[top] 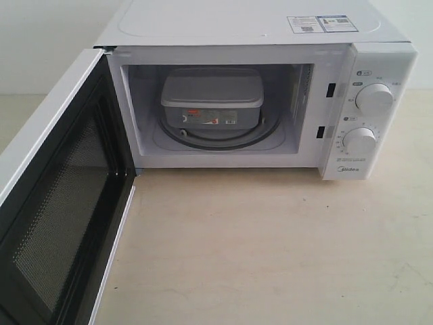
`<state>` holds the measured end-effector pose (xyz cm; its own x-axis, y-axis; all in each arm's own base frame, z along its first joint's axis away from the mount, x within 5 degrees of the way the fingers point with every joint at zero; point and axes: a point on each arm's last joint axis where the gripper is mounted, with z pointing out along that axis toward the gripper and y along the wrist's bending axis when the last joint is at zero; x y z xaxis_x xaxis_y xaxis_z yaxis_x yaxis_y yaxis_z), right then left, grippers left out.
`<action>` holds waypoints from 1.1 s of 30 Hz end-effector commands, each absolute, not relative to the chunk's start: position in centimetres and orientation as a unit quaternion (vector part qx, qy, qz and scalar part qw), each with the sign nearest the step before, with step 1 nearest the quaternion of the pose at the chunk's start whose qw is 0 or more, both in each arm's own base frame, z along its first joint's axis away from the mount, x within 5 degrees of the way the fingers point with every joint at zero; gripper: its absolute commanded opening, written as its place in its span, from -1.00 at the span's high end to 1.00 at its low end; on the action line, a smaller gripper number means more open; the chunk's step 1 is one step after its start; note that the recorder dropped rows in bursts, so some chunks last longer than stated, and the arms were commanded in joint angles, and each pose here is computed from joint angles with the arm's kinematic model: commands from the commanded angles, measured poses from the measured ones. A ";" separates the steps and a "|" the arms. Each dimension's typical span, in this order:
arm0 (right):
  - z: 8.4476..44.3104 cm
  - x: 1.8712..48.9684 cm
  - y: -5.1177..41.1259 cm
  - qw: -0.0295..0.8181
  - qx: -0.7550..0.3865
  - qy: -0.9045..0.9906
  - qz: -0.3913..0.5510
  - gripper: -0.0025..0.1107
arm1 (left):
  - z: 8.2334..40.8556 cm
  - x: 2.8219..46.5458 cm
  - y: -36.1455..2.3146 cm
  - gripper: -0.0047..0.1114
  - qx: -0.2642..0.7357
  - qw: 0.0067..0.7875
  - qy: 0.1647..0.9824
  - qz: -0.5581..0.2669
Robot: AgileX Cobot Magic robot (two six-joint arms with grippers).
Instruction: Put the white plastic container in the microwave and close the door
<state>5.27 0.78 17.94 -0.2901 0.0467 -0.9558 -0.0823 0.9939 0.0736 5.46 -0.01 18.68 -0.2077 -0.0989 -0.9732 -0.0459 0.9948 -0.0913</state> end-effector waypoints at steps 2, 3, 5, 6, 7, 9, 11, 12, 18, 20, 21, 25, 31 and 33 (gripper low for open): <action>18.0 5.3 0.7 0.600 -0.010 0.798 0.051 0.96 | 19.1 5.5 0.1 0.84 -0.052 0.644 0.763 -0.021; 18.0 5.3 0.7 0.600 -0.010 0.798 0.051 0.96 | 19.6 5.4 0.0 0.84 -0.054 0.647 0.761 -0.024; 18.0 5.3 0.7 0.600 -0.010 0.798 0.051 0.96 | 21.3 5.0 -0.1 0.84 -0.055 0.648 0.759 -0.030; 18.0 5.3 0.7 0.600 -0.010 0.798 0.051 0.96 | 22.3 4.8 -0.1 0.84 -0.053 0.651 0.757 -0.031; 18.0 5.3 0.7 0.600 -0.010 0.798 0.051 0.96 | 23.0 4.6 -0.1 0.84 -0.052 0.653 0.755 -0.033; 18.0 5.3 0.7 0.600 -0.010 0.798 0.051 0.96 | 25.0 4.0 -0.2 0.84 -0.054 0.668 0.742 -0.038; 18.0 5.3 0.7 0.600 -0.010 0.798 0.051 0.96 | 27.3 3.3 -0.3 0.84 -0.054 0.694 0.717 -0.041; 18.0 5.3 0.7 0.600 -0.010 0.798 0.051 0.96 | 28.3 2.9 -0.3 0.84 -0.053 0.704 0.707 -0.042; 18.0 5.3 0.7 0.600 -0.010 0.798 0.051 0.96 | 33.5 0.4 -0.7 0.84 -0.056 0.690 0.719 -0.063; 18.0 5.3 0.7 0.600 -0.010 0.798 0.051 0.96 | 34.3 -0.8 -1.0 0.84 -0.074 0.657 0.745 -0.088; 18.0 5.3 0.7 0.600 -0.010 0.798 0.051 0.96 | 34.6 -1.3 -1.1 0.84 -0.082 0.646 0.753 -0.098; 18.0 5.3 0.7 0.600 -0.010 0.798 0.051 0.96 | 36.7 -2.7 -1.3 0.84 -0.077 0.676 0.725 -0.106; 18.0 5.3 0.7 0.600 -0.010 0.798 0.051 0.96 | 40.3 0.3 -0.9 0.84 -0.055 0.553 0.829 -0.061; 18.0 5.3 0.7 0.600 -0.010 0.798 0.051 0.96 | 41.6 3.6 -1.2 0.84 -0.016 0.492 0.868 -0.066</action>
<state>5.27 0.79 17.95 -0.2902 0.0492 -0.9557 -0.0825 0.9937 0.0762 1.14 -0.99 40.82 -0.3897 -0.1555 -0.9077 -0.0110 0.9864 -0.1642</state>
